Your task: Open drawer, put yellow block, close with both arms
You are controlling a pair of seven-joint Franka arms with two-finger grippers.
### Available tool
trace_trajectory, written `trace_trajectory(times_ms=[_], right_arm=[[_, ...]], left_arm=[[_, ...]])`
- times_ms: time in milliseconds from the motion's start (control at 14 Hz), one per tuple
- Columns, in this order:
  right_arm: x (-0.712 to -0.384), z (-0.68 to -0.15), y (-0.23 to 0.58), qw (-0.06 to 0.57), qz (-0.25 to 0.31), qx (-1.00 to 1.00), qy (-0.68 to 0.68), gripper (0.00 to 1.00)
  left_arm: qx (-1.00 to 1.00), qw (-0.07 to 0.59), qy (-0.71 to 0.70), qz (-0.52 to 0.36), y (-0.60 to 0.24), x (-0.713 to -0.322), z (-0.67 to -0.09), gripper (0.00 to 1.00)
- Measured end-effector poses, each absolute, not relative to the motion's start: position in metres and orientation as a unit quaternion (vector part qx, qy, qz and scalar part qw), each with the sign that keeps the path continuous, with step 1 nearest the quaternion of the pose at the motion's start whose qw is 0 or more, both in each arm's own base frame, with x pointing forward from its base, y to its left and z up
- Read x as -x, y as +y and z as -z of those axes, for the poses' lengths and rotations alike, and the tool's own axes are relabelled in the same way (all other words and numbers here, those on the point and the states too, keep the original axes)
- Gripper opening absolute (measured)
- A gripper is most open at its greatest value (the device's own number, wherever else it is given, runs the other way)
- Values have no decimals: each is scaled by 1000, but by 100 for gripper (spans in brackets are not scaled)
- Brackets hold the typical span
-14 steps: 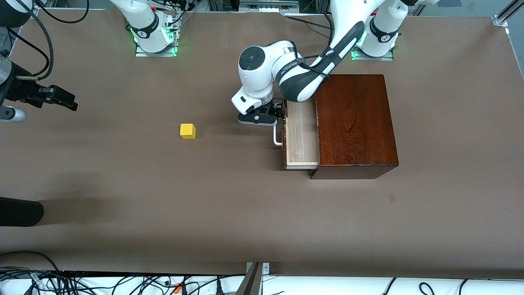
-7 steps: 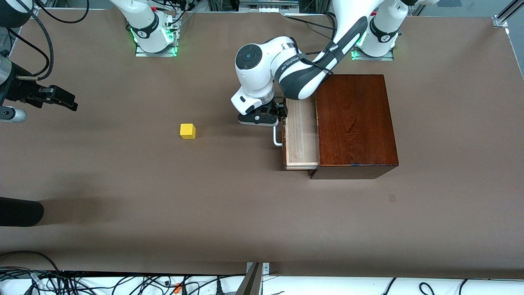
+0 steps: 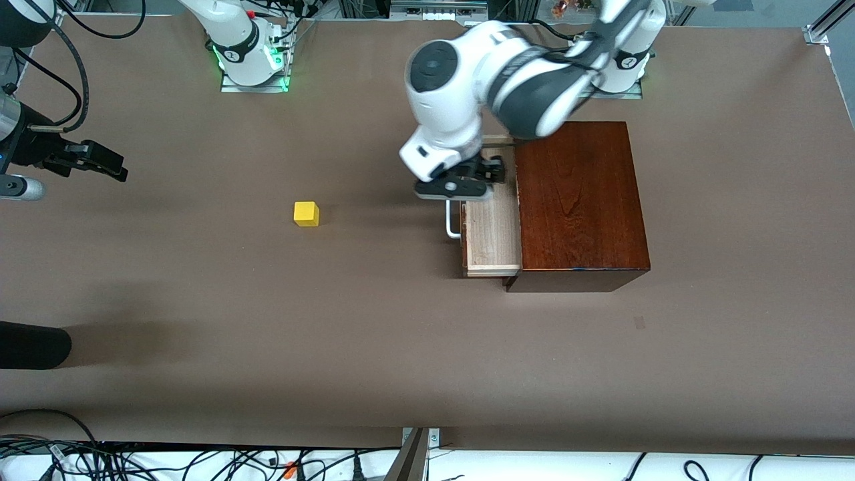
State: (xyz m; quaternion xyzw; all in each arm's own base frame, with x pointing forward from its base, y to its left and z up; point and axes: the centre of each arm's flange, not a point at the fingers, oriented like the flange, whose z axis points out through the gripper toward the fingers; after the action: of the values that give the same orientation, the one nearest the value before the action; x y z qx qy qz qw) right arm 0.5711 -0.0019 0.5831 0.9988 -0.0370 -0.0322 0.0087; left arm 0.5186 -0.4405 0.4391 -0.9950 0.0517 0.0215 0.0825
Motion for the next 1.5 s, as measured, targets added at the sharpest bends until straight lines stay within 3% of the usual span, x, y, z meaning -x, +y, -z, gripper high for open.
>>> trace_trajectory(times_ms=[356, 712, 926, 1140, 1496], right_arm=[[-571, -584, 19, 8, 31, -999, -18, 100], [-555, -591, 126, 6, 25, -1000, 14, 100], [-538, -588, 180, 9, 30, -1000, 1, 100], [-536, -544, 197, 12, 40, -999, -12, 100], [-527, -410, 198, 4, 38, -998, -50, 100]], left_arm=[[995, 74, 53, -49, -334, -569, -484, 100], [995, 31, 70, -67, -201, -603, -536, 100], [996, 13, 63, -54, -135, -604, -569, 100], [999, 10, 37, -30, -89, -587, -593, 100], [999, 15, 34, 5, -31, -561, -603, 100]])
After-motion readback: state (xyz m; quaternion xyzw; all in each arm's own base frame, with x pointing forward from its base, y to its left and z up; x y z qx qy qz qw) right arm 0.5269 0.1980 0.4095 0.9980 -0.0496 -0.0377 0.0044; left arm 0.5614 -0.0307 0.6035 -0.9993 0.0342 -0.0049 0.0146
